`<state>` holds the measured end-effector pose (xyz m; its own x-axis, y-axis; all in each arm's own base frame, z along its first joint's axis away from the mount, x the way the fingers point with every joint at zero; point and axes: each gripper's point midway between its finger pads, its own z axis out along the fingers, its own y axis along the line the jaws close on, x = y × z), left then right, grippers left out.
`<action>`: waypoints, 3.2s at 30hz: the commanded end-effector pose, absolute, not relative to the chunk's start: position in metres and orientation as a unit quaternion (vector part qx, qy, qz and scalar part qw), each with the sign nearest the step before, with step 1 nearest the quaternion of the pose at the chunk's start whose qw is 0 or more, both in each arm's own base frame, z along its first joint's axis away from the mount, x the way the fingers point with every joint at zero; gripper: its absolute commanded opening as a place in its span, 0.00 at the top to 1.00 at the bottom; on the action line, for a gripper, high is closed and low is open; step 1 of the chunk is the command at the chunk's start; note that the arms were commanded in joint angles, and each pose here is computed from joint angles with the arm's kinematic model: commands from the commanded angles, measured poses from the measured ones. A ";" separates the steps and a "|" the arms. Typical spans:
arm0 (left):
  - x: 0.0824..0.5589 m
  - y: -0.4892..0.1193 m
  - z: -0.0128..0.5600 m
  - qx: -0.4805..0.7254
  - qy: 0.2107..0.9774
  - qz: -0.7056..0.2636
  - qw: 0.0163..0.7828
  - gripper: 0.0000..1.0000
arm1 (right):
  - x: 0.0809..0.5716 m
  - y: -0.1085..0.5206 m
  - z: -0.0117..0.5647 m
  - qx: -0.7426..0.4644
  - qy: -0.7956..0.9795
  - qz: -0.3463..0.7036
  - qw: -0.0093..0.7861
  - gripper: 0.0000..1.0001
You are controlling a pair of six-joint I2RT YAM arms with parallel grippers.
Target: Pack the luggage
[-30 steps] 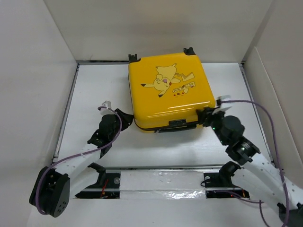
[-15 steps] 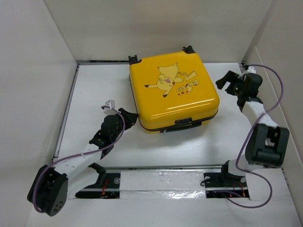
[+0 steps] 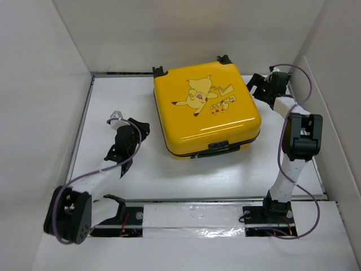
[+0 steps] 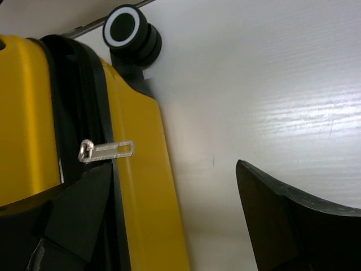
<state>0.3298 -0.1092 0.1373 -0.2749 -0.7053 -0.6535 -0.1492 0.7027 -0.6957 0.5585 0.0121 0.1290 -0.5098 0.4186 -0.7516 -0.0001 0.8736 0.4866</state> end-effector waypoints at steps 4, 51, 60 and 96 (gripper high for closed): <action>0.384 -0.126 0.152 -0.292 0.746 -0.292 0.523 0.65 | 0.574 0.084 0.110 0.004 0.883 0.190 0.429 0.04; 0.301 -0.145 0.262 -0.210 0.669 -0.430 0.570 0.67 | 0.308 0.215 0.339 -0.245 0.621 0.317 0.674 0.93; 0.302 -0.133 0.207 -0.239 0.710 -0.377 0.545 0.64 | 0.207 0.230 0.208 -0.249 0.667 0.336 0.617 0.86; 0.245 -0.158 0.116 -0.082 0.782 -0.363 0.500 1.00 | 0.220 0.285 0.175 -0.224 0.682 0.336 0.610 0.85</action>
<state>0.2428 -0.1408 0.0916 -0.5140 -0.5420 -0.6649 0.1075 0.7283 -0.6767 0.2092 0.2733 0.1270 -0.2424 -0.0627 -0.9681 -0.7290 0.6702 0.1392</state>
